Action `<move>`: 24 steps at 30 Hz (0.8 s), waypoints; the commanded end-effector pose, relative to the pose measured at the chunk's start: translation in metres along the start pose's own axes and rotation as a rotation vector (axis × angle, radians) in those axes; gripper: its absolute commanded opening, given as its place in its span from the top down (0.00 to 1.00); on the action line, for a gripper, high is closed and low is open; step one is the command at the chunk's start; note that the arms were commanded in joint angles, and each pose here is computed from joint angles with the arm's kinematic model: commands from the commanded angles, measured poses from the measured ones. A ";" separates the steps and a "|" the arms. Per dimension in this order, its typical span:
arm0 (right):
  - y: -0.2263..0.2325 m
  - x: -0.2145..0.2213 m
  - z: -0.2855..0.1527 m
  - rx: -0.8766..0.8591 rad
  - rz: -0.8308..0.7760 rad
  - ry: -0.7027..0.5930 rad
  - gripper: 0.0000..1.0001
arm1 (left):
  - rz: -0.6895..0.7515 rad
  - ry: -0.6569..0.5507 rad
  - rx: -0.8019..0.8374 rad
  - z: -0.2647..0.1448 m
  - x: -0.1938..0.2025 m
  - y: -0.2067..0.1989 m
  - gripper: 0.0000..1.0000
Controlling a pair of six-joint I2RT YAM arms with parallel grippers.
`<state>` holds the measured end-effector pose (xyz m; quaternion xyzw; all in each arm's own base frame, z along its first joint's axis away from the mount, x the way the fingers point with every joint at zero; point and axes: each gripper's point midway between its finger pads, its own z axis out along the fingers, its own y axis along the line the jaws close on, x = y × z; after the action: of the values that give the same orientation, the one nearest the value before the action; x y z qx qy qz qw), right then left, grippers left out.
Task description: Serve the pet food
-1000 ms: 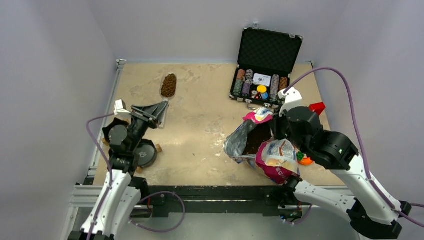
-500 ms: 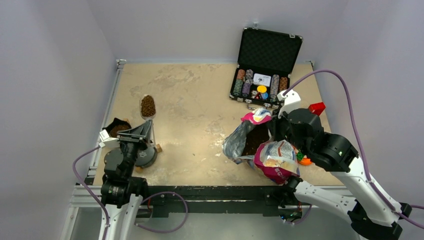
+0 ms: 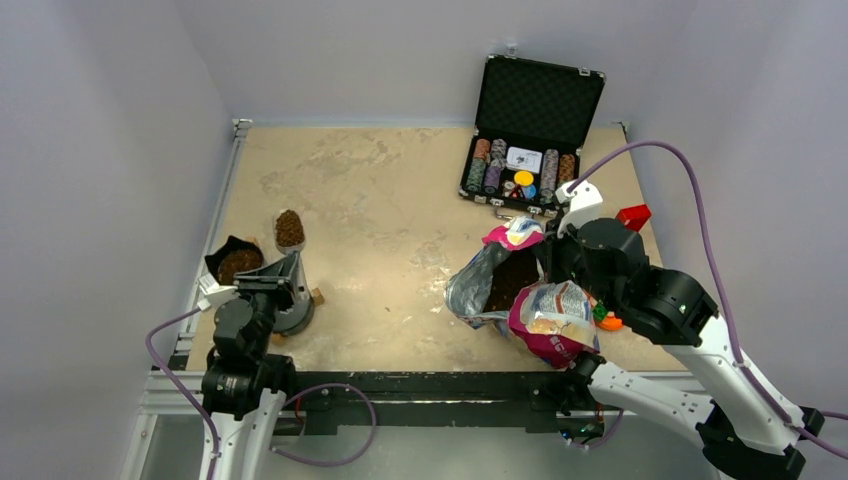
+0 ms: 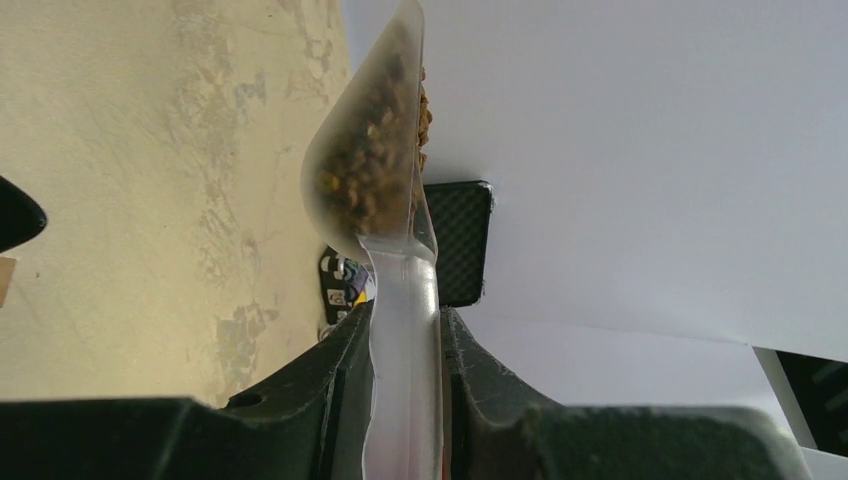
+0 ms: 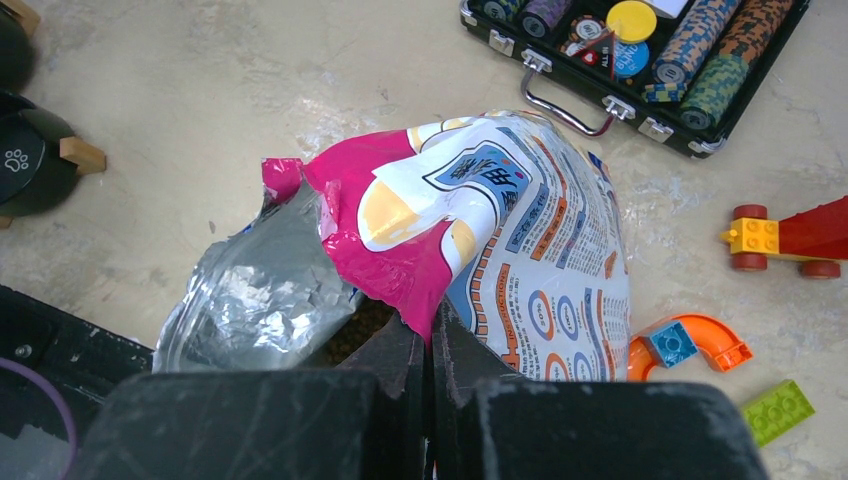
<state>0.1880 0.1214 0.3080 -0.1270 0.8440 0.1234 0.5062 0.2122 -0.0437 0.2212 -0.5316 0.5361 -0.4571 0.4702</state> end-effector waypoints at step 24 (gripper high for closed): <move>0.014 -0.043 -0.010 -0.078 0.052 -0.172 1.00 | -0.100 -0.179 0.218 0.023 -0.031 -0.022 1.00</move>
<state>0.1884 0.1213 0.3076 -0.1305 0.8438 0.1208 0.5063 0.2326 -0.0263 0.2115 -0.5480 0.4876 -0.4518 0.5078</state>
